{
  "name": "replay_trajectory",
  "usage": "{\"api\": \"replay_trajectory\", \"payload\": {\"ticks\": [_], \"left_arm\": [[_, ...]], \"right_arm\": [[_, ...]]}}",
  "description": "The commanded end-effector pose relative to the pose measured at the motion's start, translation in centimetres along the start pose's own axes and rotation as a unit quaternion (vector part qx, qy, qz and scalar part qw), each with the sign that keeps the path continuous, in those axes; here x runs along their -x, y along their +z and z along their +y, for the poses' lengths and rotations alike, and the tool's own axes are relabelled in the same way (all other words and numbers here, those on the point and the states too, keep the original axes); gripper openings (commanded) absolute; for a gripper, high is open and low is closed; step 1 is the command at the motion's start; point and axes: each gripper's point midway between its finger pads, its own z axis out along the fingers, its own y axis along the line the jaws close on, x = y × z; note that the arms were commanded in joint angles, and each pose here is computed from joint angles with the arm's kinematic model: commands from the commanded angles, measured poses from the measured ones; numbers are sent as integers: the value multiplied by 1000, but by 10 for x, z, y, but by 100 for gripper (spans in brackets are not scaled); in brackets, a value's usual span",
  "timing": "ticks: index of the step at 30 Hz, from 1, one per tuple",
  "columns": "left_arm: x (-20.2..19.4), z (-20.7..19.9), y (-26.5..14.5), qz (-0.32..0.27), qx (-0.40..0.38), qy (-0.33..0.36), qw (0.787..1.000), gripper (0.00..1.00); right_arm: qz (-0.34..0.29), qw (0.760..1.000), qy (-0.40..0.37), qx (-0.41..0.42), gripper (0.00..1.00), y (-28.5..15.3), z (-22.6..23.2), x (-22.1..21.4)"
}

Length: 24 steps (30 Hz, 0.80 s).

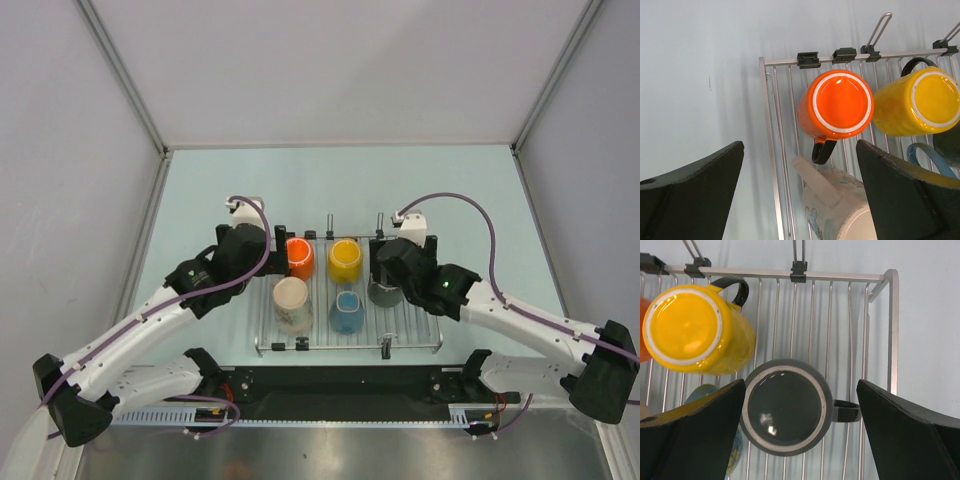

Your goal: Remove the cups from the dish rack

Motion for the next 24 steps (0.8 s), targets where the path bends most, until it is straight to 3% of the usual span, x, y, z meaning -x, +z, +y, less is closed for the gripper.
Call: {"api": "replay_trajectory", "payload": {"ticks": [1,16,24], "left_arm": [[0,-3,-1,-1,-5,-13,1000,100],[-8,-3,3,10,-2,-13,1000,100],[-11,-2,3,14,-3,-16,1000,100]], "right_arm": [[3,999,26,39,100,6,9,11],[64,998,2,0,100,-3,25,2],[55,998,16,-31,100,-9,8,-4]]}}
